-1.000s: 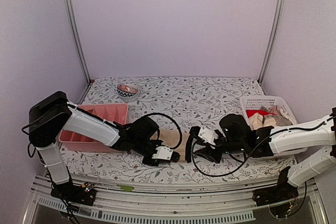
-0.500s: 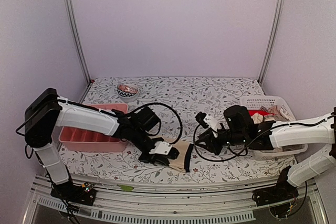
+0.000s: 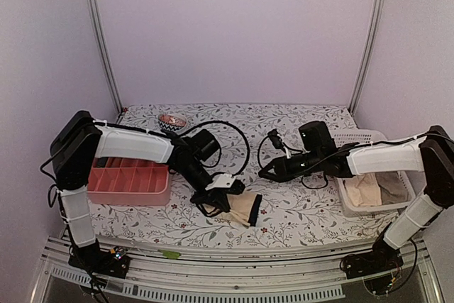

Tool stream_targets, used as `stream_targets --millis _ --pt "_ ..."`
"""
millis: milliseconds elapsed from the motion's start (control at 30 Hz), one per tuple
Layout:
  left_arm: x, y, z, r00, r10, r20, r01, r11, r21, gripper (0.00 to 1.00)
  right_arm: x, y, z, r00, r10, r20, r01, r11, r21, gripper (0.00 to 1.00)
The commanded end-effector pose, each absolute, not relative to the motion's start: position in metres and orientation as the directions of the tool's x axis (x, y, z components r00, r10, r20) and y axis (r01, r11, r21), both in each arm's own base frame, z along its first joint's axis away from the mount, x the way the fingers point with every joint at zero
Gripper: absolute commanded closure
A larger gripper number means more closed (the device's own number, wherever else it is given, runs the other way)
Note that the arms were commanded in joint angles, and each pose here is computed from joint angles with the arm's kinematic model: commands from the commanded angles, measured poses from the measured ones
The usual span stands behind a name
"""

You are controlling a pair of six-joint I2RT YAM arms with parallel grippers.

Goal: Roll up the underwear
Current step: Pick up the underwear from the center of the board.

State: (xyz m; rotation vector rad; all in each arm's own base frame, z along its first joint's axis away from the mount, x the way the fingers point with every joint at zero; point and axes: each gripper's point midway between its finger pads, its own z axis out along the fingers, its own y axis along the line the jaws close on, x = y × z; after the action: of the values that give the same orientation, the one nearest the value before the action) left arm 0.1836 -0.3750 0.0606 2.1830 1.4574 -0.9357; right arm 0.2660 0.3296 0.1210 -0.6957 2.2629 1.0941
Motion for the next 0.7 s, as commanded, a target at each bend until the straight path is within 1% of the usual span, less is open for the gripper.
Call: stream_targets --millis 0,100,333,667 --pt "0.197 -0.372 0.053 0.183 0.702 -0.688 0.911 -0.384 -0.149 1.00 0.269 0.341 0.141 -0.774 -0.179 -0.608 -0.613 0.452 0.647 0.76" --pt "0.209 -0.374 0.053 0.155 0.704 -0.693 0.915 -0.367 -0.169 1.00 0.269 0.342 0.142 -0.778 -0.191 -0.599 -0.615 0.426 0.663 0.74" --pt "0.238 -0.381 0.057 0.144 0.701 -0.699 0.923 -0.349 -0.159 1.00 0.276 0.333 0.131 -0.814 -0.172 -0.556 -0.567 0.444 0.694 0.72" --pt "0.264 -0.382 0.043 0.146 0.736 -0.661 0.925 -0.339 -0.173 1.00 0.283 0.329 0.113 -0.860 -0.165 -0.482 -0.499 0.464 0.732 0.71"
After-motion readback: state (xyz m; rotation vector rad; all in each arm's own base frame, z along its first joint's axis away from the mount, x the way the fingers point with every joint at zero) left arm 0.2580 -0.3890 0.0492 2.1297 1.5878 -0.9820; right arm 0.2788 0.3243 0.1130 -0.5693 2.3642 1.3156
